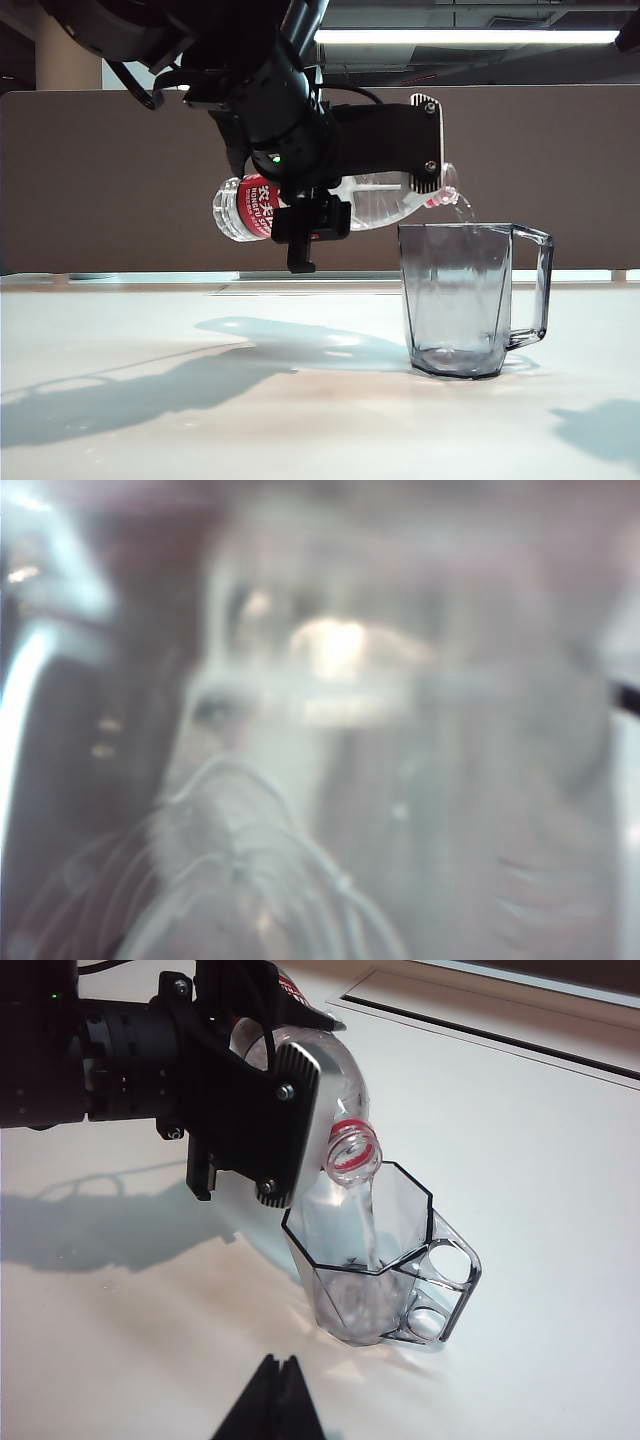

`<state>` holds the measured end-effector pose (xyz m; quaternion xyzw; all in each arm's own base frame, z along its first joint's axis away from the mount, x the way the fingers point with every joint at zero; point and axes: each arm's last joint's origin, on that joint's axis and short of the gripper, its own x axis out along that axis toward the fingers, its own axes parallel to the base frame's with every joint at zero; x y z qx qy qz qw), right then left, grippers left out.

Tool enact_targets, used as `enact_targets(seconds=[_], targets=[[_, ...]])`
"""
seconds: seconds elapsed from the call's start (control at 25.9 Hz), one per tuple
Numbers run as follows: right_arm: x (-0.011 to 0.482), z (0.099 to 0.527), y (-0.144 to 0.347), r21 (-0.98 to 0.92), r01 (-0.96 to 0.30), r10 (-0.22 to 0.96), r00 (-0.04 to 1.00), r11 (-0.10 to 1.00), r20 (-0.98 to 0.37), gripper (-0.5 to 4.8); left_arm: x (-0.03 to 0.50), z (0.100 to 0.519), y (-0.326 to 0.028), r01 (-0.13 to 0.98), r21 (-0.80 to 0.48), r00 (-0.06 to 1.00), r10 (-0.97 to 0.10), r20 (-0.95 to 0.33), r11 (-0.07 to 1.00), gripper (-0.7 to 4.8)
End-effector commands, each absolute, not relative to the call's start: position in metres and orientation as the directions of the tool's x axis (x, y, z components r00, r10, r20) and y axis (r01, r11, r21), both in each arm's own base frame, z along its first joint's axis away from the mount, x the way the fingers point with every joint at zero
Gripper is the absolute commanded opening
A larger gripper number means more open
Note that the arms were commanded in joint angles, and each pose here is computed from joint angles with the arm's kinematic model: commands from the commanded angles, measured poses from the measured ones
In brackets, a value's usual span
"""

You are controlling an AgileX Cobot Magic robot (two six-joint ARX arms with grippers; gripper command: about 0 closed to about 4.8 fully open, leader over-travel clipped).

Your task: Pick up the mineral water bottle with the left hand on the table and pour water into the mug until it's half full.

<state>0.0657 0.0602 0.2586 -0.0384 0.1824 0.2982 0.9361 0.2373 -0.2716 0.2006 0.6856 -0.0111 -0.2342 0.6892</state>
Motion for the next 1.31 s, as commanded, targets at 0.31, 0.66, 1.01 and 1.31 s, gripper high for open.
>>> enact_targets(seconds=[0.31, 0.66, 1.01, 1.31], targets=[[0.0655, 0.2619, 0.0601, 0.044, -0.573, 0.55, 0.759, 0.818, -0.348, -0.02, 0.2419, 0.2138, -0.2709, 0.247, 0.969, 0.913, -0.338, -0.228, 0.015, 2.33], [0.0655, 0.2619, 0.0601, 0.044, -0.573, 0.55, 0.759, 0.818, -0.348, -0.02, 0.2418, 0.2138, -0.271, 0.24, 0.971, 0.912, -0.34, -0.228, -0.007, 2.33], [0.0655, 0.2619, 0.0601, 0.044, -0.573, 0.55, 0.759, 0.818, -0.348, -0.02, 0.2419, 0.2137, -0.2709, 0.236, 0.971, 0.913, -0.337, -0.229, -0.02, 2.33], [0.0655, 0.2619, 0.0601, 0.044, -0.574, 0.551, 0.759, 0.818, -0.348, -0.02, 0.2418, 0.2131, -0.2707, 0.24, 0.97, 0.912, -0.335, -0.235, -0.027, 2.33]])
